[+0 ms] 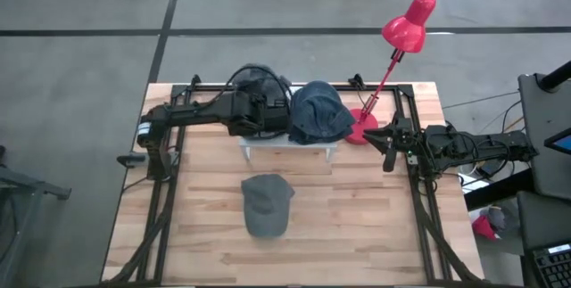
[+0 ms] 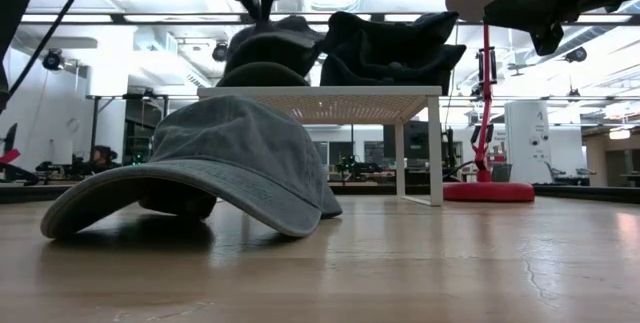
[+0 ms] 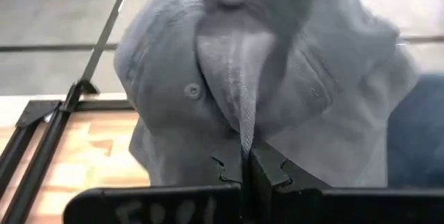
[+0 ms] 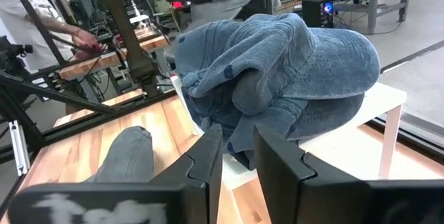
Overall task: Pick & Place hat
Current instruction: Stack the left gray cap on the other gray cap on the shelf
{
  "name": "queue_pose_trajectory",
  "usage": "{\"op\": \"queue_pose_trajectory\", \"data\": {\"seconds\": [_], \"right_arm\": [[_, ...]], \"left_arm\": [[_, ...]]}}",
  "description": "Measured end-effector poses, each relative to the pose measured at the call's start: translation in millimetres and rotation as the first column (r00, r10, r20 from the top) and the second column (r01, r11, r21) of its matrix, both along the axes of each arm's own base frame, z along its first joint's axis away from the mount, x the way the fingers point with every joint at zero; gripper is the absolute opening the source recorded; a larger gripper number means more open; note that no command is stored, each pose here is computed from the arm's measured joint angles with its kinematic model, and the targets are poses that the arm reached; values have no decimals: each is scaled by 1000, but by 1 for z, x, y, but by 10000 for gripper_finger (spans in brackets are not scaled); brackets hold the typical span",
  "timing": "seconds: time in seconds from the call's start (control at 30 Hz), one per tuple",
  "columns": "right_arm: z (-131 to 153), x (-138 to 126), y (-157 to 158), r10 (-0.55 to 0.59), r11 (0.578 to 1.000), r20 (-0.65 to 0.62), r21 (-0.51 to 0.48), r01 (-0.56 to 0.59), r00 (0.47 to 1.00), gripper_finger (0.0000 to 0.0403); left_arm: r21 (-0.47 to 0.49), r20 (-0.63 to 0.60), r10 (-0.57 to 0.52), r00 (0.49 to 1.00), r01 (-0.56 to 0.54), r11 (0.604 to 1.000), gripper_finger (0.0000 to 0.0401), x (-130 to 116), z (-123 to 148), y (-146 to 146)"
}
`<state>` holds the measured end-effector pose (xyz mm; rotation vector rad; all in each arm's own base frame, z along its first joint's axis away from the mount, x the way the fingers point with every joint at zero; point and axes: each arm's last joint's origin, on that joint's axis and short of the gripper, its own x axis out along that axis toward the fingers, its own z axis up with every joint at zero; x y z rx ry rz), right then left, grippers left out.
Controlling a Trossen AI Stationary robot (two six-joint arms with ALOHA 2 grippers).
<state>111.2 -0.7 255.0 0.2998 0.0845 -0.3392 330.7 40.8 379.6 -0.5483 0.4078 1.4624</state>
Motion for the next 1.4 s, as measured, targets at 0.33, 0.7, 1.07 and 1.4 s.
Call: {"op": "queue_pose_trajectory", "data": {"seconds": [0.33,0.7,1.07,1.4], "right_arm": [[0,0,0,0,1000,0,0,0,1000,88],[0,0,0,-2,1000,5,14,2,1000,68],[0,0,0,-6,999,13,43,6,1000,83],[0,0,0,-6,999,13,42,6,1000,86]], "left_arm": [[-80,6,29,1000,-28,996,0,6,-26,2],[-86,44,27,999,-23,996,6,10,-27,3],[-106,25,-6,1000,9,994,57,10,-27,2],[-97,28,-56,998,58,994,107,10,-10,2]]}}
